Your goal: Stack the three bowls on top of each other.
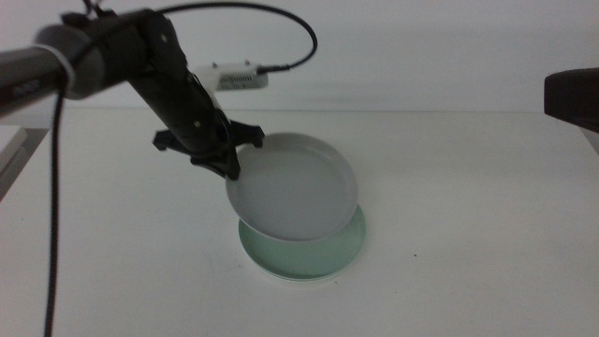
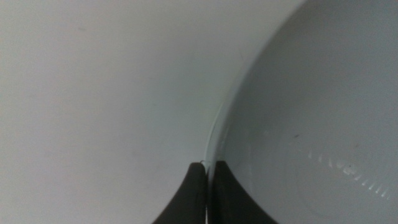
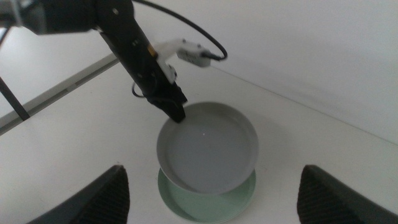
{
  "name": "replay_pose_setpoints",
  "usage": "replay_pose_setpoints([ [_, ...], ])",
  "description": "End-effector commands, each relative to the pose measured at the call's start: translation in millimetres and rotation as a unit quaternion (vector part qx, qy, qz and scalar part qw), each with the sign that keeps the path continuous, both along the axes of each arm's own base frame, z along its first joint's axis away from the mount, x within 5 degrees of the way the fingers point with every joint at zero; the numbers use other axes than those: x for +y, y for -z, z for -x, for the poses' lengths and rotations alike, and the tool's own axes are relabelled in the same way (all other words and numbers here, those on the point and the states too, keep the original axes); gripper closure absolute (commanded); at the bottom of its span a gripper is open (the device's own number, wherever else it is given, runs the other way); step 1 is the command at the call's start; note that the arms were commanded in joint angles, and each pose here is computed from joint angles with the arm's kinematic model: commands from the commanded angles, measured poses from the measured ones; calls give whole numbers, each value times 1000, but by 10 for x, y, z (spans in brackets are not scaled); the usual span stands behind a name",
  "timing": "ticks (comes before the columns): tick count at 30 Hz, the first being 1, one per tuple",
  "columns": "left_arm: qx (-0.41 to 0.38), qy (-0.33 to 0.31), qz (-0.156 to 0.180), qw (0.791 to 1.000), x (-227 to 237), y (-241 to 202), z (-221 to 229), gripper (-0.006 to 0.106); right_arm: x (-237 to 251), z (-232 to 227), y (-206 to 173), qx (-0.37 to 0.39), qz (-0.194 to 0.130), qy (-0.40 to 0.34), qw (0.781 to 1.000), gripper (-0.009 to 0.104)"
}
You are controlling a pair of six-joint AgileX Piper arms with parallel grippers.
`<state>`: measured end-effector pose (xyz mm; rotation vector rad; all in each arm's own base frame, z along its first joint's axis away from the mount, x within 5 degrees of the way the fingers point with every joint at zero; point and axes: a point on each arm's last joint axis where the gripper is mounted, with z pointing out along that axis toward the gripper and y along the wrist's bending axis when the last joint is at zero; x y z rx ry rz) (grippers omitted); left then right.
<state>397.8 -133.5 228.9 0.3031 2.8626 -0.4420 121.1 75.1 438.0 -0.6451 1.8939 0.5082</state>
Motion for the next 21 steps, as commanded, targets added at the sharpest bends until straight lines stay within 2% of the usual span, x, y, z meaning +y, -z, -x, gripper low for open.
replay_pose_setpoints([
  [1, 0, -7, 15, 1000, -77, 57, -43, 102, -14, 1, -6, -5, -1, 5, 1000, 6],
  [10, 20, 0, 21, 1000, -162, 280, -82, 99, -14, 1, -6, -5, -1, 5, 1000, 6],
  [13, 25, 10, 19, 999, -163, 279, -65, 86, -14, 1, -6, -5, -1, 5, 1000, 6],
  [15, 31, 14, 19, 999, -159, 235, -35, 74, -14, 1, -6, -5, -1, 5, 1000, 6],
  [17, 29, 19, 16, 999, -144, 149, 0, 60, -14, 1, -6, -5, -1, 5, 1000, 6],
  [21, -16, 23, -4, 1000, -54, -261, 126, 20, -14, 1, -6, -5, -1, 5, 1000, 6],
])
